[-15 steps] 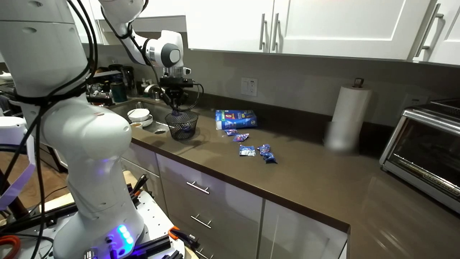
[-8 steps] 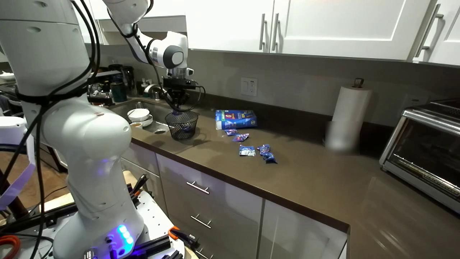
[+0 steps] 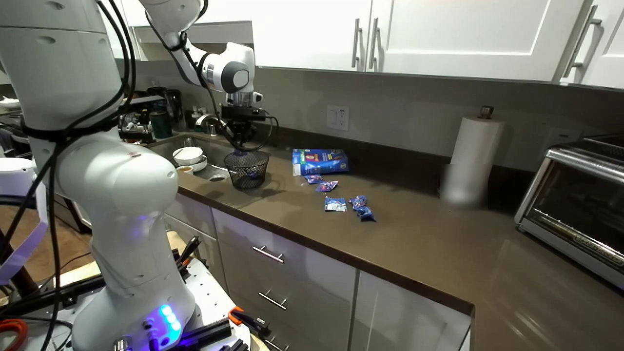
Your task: Place one blue sachet inside the black basket on the left
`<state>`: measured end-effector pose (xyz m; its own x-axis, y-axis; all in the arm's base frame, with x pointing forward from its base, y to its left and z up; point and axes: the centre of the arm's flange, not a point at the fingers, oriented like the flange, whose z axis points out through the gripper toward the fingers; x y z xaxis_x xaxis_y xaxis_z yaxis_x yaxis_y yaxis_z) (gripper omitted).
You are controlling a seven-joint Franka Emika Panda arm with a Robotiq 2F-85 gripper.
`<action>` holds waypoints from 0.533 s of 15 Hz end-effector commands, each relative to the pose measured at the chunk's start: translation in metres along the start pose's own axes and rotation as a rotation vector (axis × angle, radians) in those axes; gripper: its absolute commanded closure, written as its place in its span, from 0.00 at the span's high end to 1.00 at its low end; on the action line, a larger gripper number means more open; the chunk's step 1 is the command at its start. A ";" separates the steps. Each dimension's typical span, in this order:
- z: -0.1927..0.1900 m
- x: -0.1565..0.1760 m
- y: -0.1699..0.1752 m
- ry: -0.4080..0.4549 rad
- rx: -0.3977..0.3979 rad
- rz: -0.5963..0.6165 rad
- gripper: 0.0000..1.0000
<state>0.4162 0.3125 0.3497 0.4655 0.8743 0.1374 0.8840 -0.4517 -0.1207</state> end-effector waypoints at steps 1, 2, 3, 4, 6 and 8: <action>0.002 0.002 -0.002 -0.011 -0.010 -0.004 0.39; 0.003 0.002 -0.003 -0.016 -0.014 -0.007 0.45; 0.004 0.003 -0.005 -0.018 -0.018 -0.007 0.50; 0.006 0.004 -0.007 -0.024 -0.022 -0.009 0.56; 0.004 0.002 -0.004 -0.013 -0.005 -0.013 0.44; 0.005 0.003 -0.007 -0.016 -0.003 -0.014 0.57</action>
<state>0.4113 0.3189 0.3457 0.4524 0.8832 0.1237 0.8905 -0.4400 -0.1155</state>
